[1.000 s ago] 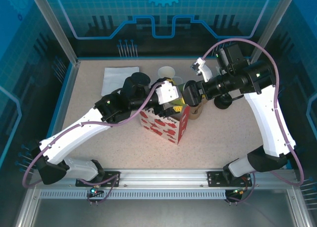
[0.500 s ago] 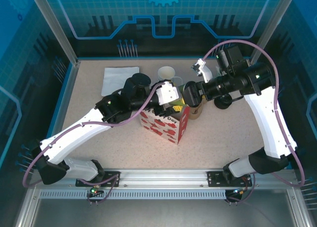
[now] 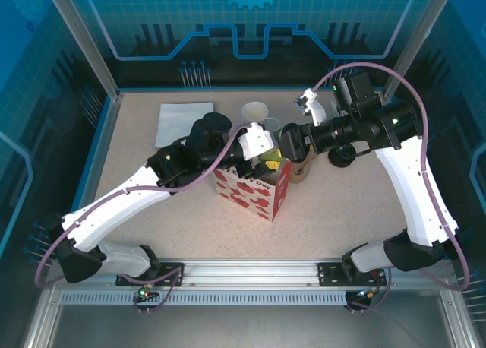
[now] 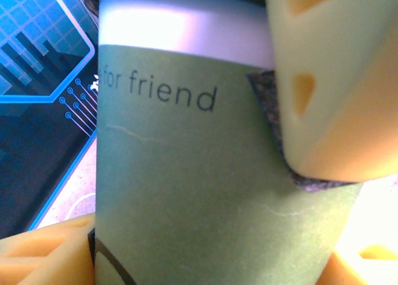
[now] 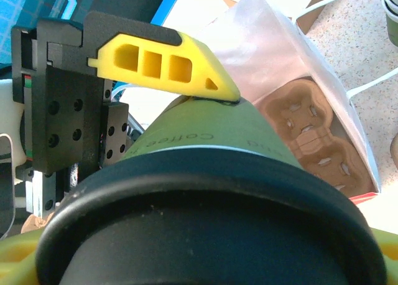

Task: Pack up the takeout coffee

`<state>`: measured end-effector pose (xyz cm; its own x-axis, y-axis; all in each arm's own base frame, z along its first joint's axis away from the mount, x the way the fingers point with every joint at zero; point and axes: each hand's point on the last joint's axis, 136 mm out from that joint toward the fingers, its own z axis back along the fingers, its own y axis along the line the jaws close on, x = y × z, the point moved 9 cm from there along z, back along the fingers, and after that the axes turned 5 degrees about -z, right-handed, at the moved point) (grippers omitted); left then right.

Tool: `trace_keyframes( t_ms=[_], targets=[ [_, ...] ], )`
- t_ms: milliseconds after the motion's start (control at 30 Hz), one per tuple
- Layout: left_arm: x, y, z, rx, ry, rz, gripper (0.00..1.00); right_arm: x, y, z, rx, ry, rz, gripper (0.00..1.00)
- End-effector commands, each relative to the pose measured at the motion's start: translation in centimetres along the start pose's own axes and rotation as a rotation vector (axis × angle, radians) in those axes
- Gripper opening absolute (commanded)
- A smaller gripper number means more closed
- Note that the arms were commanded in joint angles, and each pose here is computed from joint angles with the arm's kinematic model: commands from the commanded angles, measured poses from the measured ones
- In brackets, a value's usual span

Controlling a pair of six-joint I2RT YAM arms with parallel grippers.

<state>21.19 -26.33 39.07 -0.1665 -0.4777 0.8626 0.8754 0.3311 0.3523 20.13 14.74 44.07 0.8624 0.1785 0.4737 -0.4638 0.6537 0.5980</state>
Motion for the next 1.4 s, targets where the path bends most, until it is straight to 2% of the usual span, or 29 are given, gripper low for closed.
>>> trace_keyframes(
  t_ms=[0, 133, 367, 533, 733, 867, 1000, 1200, 1367],
  targets=[
    [1.0, 0.4, 0.4, 0.046, -0.053, 0.034, 0.71, 0.3, 0.2, 0.2, 0.040, -0.024, -0.027, 0.86],
    [1.0, 0.5, 0.2, 0.052, -0.052, 0.053, 0.71, 0.2, 0.0, -0.1, 0.036, -0.018, -0.033, 0.86],
    [1.1, 0.6, 0.2, 0.053, -0.050, 0.053, 0.72, 0.1, -0.2, -0.3, 0.021, 0.002, -0.039, 0.76],
    [1.6, 0.6, 1.2, 0.053, -0.062, 0.052, 0.82, 0.2, -0.1, 0.1, -0.005, -0.005, -0.018, 0.75],
    [2.3, 0.7, 4.8, 0.066, -0.096, 0.081, 0.95, 0.9, 0.5, 1.0, -0.025, -0.045, 0.080, 0.75],
    [2.0, 1.5, 8.2, 0.087, -0.145, 0.191, 0.97, 1.4, 0.6, 0.7, -0.041, -0.030, 0.167, 0.74],
    [0.5, 2.8, 11.1, 0.171, -0.157, 0.351, 0.98, 1.7, 0.8, -0.3, -0.089, 0.028, 0.248, 0.75],
    [-3.6, 4.9, 12.9, 0.344, -0.005, 0.671, 0.97, 1.5, 0.9, -2.8, -0.187, 0.178, 0.340, 0.75],
    [-7.0, 5.8, 11.9, 0.400, 0.141, 0.910, 0.93, 1.5, 0.5, -4.9, -0.245, 0.257, 0.359, 0.75]
  ],
)
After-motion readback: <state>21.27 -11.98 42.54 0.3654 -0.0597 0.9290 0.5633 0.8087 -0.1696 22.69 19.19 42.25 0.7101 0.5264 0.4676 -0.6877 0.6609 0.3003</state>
